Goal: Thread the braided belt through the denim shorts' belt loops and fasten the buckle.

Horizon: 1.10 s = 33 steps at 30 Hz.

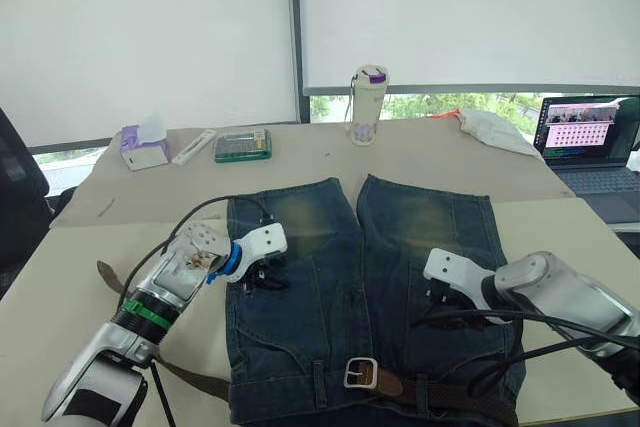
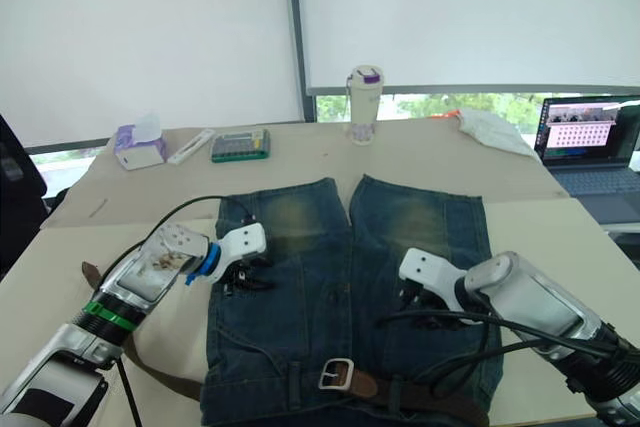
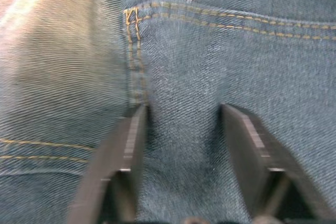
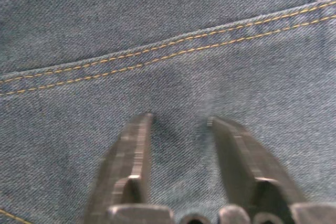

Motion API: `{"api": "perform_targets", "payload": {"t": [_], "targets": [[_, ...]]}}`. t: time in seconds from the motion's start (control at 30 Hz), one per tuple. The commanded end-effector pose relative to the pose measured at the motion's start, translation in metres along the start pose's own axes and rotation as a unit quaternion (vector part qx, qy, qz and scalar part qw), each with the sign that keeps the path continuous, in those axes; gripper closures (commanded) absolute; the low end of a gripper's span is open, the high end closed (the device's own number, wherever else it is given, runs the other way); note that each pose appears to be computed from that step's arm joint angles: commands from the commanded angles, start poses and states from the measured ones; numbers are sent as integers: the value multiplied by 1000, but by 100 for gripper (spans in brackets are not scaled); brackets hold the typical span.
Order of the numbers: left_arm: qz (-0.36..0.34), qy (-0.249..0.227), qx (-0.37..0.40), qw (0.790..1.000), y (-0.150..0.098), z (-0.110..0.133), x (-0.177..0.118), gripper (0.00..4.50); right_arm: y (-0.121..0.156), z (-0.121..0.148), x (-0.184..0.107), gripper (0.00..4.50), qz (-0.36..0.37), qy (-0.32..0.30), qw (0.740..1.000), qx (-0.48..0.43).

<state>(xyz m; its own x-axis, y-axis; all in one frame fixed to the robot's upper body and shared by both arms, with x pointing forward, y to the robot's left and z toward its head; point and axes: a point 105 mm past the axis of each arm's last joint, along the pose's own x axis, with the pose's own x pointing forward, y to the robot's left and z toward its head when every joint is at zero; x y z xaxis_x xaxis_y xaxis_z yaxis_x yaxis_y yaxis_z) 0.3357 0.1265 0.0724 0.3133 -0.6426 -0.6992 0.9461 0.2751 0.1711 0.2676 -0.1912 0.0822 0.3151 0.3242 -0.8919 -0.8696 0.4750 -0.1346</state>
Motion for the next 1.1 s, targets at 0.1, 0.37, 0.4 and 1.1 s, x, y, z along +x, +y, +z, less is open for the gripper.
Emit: {"api": "perform_targets", "payload": {"t": [0.1,0.37,0.4,1.1], "targets": [[27,28,-48,998,-13,-23,15,448,4,-27,3,450,-4,37,999,10],[184,12,-30,982,36,-10,24,448,-58,-8,-2,450,-167,-6,986,-30],[208,11,-19,978,47,-6,24,448,-69,-3,-1,450,-185,-14,982,-36],[317,-212,-184,906,81,42,-46,110,-38,72,-75,145,-175,-342,922,-41]]}}
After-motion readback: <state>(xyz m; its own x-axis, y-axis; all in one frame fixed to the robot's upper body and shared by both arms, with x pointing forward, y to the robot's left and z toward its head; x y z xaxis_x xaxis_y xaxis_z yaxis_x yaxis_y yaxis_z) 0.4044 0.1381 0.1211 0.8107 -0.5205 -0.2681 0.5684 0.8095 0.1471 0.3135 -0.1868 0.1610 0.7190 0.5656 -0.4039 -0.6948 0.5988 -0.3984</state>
